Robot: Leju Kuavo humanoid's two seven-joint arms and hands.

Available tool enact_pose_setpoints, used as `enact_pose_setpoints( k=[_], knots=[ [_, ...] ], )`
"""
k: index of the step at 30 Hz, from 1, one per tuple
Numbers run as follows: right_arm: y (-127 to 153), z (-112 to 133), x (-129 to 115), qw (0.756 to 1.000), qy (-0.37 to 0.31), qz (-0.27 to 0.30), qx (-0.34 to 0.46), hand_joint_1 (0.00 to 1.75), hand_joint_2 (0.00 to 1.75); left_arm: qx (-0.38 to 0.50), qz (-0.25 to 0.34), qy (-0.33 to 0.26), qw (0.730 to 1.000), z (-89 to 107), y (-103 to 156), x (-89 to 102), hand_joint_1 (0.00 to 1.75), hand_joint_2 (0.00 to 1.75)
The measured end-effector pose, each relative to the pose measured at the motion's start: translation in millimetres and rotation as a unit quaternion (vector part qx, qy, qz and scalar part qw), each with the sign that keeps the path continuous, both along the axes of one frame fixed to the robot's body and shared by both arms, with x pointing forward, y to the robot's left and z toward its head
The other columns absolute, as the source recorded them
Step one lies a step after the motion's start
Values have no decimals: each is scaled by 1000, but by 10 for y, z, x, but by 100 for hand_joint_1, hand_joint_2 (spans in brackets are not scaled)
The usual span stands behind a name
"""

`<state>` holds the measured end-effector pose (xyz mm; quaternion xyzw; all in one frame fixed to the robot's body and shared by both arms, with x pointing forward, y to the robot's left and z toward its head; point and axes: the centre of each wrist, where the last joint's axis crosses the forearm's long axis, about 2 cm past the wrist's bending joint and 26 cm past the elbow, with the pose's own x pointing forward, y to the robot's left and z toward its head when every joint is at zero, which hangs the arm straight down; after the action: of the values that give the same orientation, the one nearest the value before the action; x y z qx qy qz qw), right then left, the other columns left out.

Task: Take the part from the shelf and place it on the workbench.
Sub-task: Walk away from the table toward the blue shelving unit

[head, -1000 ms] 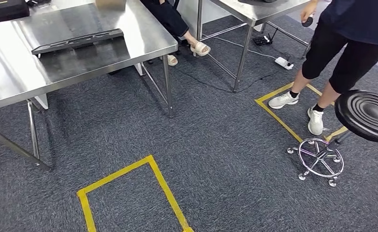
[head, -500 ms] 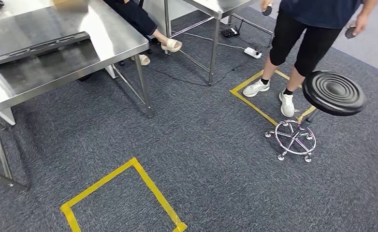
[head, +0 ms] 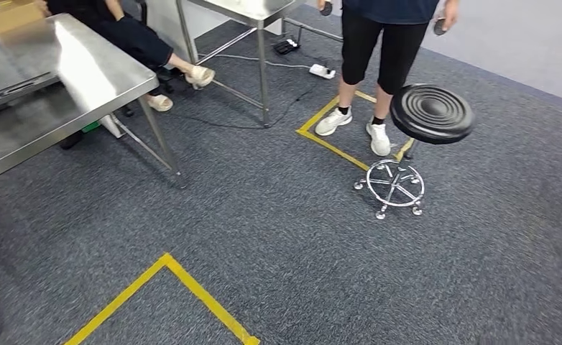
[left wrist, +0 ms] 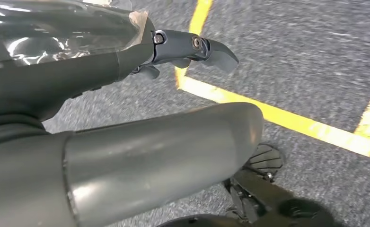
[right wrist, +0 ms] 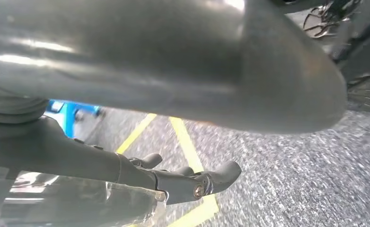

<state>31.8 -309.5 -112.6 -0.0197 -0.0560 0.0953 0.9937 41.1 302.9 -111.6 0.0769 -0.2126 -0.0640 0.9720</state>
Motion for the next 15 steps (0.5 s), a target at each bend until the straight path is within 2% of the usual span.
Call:
enact_pose_setpoints(
  k=[4, 15],
  knots=[
    [-13, -1, -13, 1000, -5, -19, 2, 0, 0, 0, 1, 0, 1000, 0, 2, -1, 0, 0],
    [-36, -2, -37, 1000, -6, -19, 0, 0, 0, -4, 7, 0, 1000, -4, -53, -31, 0, 0]
  ],
)
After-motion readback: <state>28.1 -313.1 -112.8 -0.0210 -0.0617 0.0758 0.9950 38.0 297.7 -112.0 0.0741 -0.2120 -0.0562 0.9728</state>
